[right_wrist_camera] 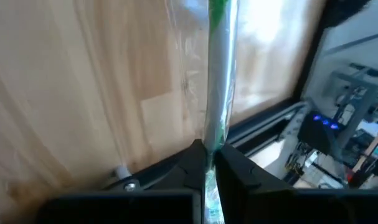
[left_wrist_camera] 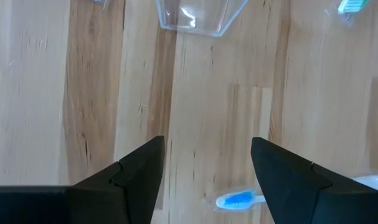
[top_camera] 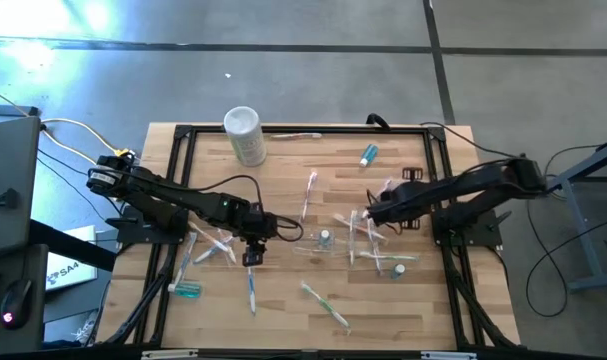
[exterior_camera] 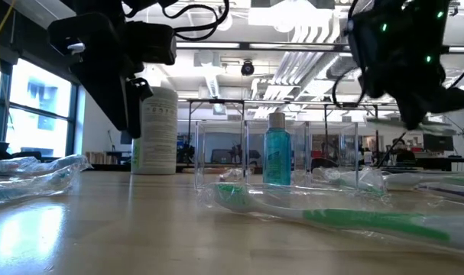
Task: Pick & Place toothbrushing station
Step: Put the green toothbrush into the left section of the transparent organizer
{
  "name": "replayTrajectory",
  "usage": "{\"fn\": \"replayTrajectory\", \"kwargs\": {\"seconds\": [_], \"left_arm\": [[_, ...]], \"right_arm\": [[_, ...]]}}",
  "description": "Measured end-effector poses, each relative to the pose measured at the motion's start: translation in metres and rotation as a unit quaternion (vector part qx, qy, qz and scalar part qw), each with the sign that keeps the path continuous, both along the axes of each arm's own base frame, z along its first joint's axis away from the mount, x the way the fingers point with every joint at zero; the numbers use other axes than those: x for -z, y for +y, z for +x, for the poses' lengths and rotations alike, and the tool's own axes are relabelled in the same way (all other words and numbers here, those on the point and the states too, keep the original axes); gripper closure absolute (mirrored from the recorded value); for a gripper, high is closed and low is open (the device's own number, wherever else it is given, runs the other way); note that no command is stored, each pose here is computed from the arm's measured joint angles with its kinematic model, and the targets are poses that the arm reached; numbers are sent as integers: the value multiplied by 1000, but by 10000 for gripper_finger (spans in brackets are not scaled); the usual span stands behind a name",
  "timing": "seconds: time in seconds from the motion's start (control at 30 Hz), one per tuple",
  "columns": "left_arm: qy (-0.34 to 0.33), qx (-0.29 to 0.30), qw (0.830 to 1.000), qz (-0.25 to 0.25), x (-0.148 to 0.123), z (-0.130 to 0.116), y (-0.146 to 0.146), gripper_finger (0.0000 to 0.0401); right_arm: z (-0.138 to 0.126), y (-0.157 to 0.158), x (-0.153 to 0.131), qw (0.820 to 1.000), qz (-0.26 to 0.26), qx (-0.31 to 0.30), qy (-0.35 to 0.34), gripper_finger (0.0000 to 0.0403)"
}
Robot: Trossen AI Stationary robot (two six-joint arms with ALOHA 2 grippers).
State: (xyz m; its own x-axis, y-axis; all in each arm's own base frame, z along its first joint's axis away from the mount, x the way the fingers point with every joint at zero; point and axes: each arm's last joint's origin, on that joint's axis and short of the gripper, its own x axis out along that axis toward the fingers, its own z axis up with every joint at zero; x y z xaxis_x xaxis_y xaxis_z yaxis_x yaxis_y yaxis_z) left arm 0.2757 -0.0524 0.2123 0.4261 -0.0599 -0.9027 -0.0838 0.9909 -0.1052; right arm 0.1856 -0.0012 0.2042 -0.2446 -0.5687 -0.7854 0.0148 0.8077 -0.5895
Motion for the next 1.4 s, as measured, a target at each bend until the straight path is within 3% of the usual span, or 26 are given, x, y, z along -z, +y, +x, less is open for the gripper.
{"fn": "replayTrajectory", "kwargs": {"seconds": [0.27, 0.63, 0.87, 1.2, 1.4], "left_arm": [[24, -22, 998, 52, -8, -3, 4, 167], [-36, -29, 998, 51, -70, 14, 1, 167], [-112, -4, 992, 54, -108, 24, -1, 167], [-258, 13, 964, 64, -141, 42, -3, 167], [-334, 5, 941, 49, -154, 50, -5, 167]], "right_arm": [[-1, 19, -37, 990, -60, -43, -117, 392], [-2, 45, -50, 961, -148, -135, -191, 392], [-4, 63, -55, 917, -240, -213, -235, 392], [1, 98, -66, 819, -375, -309, -305, 392], [19, 125, -68, 804, -393, -359, -266, 392]]}}
